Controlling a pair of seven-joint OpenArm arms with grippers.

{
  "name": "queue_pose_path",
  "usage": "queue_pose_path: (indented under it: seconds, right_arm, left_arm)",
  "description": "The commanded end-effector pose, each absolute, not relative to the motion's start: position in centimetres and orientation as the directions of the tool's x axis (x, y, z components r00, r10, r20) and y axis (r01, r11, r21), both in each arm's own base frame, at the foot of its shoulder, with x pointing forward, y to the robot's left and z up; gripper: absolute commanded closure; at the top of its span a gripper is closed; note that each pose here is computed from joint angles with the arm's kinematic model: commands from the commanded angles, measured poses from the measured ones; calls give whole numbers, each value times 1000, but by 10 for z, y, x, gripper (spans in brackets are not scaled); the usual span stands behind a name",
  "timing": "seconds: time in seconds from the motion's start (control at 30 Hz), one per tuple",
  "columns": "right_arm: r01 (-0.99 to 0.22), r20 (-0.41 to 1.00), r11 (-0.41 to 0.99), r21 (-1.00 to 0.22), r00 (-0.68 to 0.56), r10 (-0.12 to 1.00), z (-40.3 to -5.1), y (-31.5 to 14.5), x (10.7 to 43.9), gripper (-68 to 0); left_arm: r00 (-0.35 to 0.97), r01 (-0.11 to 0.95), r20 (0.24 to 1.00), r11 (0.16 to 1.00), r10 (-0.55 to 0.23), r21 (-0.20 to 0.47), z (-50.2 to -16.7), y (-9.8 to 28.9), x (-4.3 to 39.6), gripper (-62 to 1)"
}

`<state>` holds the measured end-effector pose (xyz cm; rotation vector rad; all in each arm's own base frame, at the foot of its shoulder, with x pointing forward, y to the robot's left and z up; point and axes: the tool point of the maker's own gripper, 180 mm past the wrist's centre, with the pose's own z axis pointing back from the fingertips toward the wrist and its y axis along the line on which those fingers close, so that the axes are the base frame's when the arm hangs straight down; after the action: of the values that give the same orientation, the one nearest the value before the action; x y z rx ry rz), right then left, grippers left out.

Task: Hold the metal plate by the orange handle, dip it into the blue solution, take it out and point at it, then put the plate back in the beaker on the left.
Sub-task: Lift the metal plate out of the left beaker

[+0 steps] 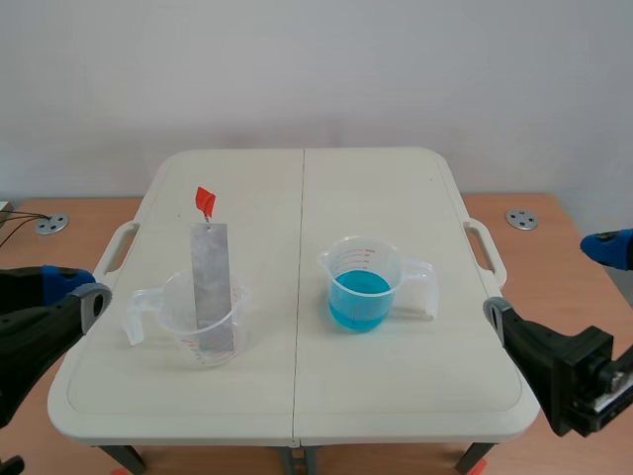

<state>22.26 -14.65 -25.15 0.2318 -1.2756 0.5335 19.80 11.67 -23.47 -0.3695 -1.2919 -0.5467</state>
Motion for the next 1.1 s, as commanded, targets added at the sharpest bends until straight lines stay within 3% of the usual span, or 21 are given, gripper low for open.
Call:
queue_pose_path:
  seconds: [0.0,0.43,0.67,1.07]
  right_arm:
    - [-508,960,848,-152,129,250,-236,-142,232,-659]
    - [-568,964,803,-182,60,261,-227,-108,252,-659]
    - [-608,958,765,-211,29,286,-224,-84,264,-659]
    - [-654,967,731,-193,1,256,-230,-55,289,-659]
  left_arm:
    - [168,565,973,825,-157,36,-228,120,193,-69]
    - [250,492,945,868,-211,63,-240,156,165,-48]
    - [289,499,918,861,-271,97,-254,157,149,-49]
    - [301,512,910,853,-287,100,-259,156,140,-49]
